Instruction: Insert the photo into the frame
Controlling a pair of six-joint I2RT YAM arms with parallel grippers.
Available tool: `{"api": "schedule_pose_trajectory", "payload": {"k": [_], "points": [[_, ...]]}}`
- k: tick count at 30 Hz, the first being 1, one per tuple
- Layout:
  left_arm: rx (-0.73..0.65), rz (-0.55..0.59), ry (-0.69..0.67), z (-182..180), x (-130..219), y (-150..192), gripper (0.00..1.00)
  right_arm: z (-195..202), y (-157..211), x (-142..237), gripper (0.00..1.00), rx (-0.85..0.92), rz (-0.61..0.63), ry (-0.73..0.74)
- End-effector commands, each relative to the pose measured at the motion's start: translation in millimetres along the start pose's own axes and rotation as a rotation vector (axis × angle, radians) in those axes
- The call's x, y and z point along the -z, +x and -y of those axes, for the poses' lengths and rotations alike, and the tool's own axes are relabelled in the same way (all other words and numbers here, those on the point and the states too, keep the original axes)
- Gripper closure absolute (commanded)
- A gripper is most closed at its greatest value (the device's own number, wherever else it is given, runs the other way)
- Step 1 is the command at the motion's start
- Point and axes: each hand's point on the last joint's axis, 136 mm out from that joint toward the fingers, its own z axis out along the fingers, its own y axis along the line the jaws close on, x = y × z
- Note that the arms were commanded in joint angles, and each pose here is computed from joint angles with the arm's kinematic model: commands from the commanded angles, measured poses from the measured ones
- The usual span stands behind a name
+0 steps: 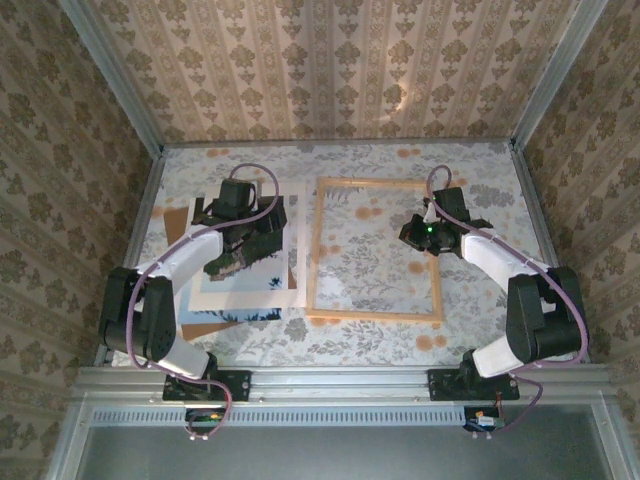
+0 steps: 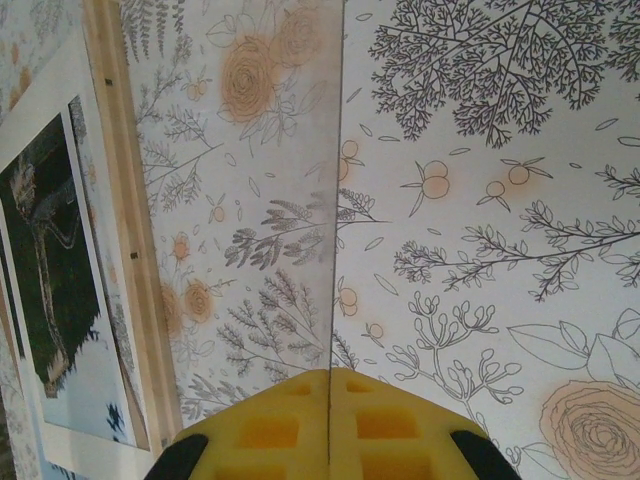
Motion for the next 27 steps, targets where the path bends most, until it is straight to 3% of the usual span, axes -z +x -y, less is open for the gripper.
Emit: {"api": "schedule_pose_trajectory", "payload": {"k": [1,27], "points": [[-0.025,0.006,-0.002,4.1,1.0,-5.4,0.24,-4.4,-3.0,1.6,1.00,0.014,-0.015,-0.010],[-0.031,0.000,-0.008,3.5,1.2,-3.3,0.24,1.6,-8.0,2.0,1.00,0.030,-0.009,0.024]]}}
